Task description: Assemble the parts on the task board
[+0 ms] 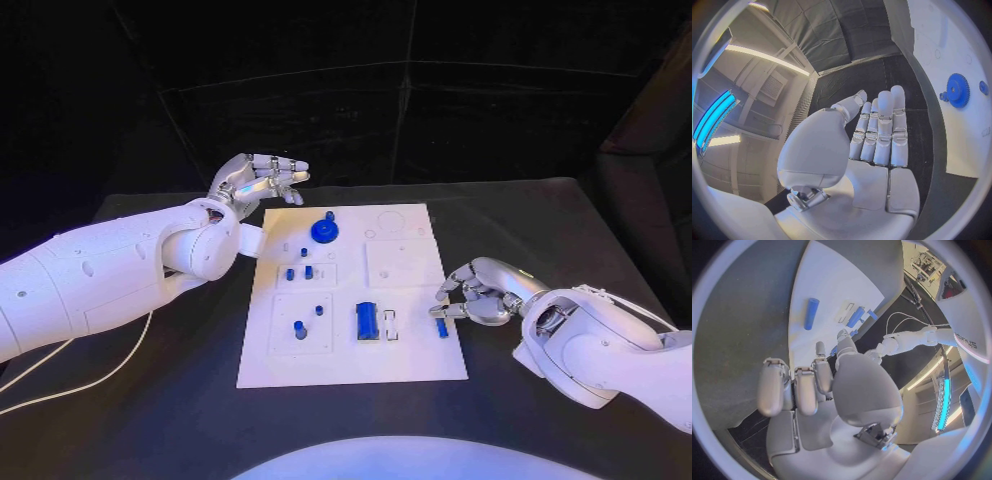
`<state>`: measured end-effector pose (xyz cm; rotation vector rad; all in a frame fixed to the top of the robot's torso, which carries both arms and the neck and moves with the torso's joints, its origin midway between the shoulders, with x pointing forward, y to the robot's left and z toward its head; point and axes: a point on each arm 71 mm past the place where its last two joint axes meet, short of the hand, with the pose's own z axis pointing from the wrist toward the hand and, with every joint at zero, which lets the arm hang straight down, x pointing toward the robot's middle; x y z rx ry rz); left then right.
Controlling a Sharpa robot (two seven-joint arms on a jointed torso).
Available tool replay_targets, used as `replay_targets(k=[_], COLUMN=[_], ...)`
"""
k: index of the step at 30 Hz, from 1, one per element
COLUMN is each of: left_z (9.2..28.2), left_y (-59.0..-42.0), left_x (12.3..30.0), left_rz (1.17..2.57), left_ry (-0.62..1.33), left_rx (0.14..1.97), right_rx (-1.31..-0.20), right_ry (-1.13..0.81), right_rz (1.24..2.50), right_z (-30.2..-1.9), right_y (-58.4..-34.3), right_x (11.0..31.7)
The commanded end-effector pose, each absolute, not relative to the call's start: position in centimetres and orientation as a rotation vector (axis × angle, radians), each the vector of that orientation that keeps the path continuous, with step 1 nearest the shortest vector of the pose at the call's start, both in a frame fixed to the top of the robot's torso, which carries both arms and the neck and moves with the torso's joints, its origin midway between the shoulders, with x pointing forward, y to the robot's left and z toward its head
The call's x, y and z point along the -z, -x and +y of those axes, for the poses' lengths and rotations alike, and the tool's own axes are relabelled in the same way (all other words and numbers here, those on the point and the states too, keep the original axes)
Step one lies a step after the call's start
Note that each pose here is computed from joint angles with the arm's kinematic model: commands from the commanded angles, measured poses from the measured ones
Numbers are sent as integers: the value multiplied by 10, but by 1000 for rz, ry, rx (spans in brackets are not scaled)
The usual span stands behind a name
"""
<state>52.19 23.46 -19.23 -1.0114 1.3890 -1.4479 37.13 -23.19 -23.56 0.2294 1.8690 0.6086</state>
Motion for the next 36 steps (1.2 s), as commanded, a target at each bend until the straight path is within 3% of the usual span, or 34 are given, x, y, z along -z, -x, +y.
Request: replay_targets(k=[1,10,36], left_z=[233,233,234], left_y=[-522,-521,-521], left_x=[192,193,193], left_rz=[1393,1398,1399], left_ry=[1008,1009,1010], left_rx=[1463,1466,1465], right_rx=[-539,-410,-316], right_ry=[-185,-105,16], right_rz=[1895,1892,1957], right_z=[-237,-241,-225], right_y=[-371,-374,-376], right_x=[237,239,251])
